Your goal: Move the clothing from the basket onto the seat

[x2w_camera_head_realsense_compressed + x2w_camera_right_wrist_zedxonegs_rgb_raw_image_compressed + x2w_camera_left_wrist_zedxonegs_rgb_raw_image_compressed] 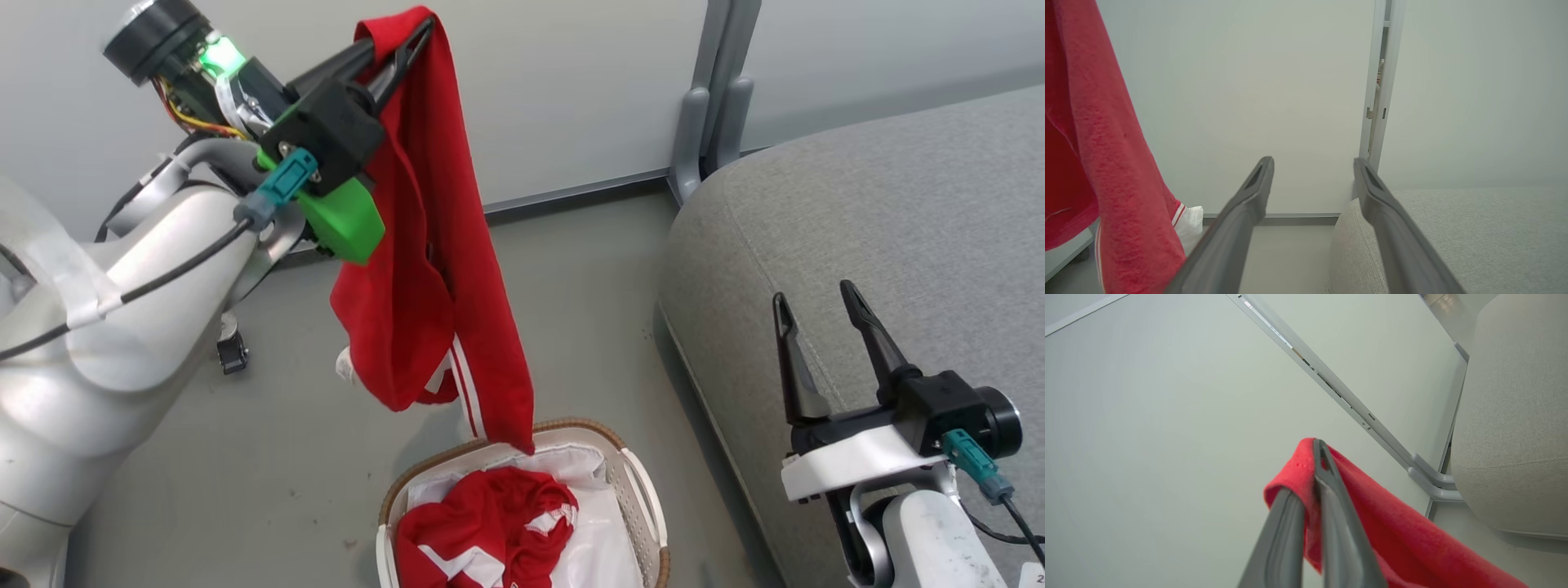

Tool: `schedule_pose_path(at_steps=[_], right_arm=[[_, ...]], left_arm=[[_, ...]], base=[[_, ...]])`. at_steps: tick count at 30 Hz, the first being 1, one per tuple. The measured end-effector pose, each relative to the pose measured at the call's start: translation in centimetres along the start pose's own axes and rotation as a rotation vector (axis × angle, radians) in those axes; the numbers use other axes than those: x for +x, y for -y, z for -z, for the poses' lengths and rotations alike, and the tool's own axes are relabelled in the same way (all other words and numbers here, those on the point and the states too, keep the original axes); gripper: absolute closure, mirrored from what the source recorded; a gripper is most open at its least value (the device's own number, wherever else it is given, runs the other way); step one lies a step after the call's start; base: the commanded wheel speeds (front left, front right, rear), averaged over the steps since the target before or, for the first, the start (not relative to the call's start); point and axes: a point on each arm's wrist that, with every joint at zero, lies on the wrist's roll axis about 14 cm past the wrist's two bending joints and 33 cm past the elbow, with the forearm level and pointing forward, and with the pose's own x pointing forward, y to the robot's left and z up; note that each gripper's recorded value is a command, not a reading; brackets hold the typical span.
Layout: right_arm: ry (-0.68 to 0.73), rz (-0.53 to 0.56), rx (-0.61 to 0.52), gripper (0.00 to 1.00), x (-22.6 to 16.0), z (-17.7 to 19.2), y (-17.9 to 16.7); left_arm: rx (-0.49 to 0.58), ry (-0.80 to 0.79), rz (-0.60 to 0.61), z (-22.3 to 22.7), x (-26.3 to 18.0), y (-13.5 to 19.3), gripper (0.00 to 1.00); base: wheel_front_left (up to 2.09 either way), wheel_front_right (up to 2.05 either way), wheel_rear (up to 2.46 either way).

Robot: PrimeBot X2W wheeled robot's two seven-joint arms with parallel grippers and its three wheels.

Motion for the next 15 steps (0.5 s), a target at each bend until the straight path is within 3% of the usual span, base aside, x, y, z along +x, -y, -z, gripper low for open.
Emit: schedule_pose_path(at_steps=[7,15], right_arm=[[0.027,-0.069,0.036,0.0,0.0,-1.0,-2.5],[0.097,-0.266,0.037,0.0,2.3,-3.2,-8.7]], left_arm=[[0.042,-0.026,-0.005,-1.4,1.2,-1.2,1.0],[0.031,0.017,0.017,-3.5,2.3,-0.3,1.0]], base=[[0.0,0.0,0.0],[0.0,0.0,0.0]])
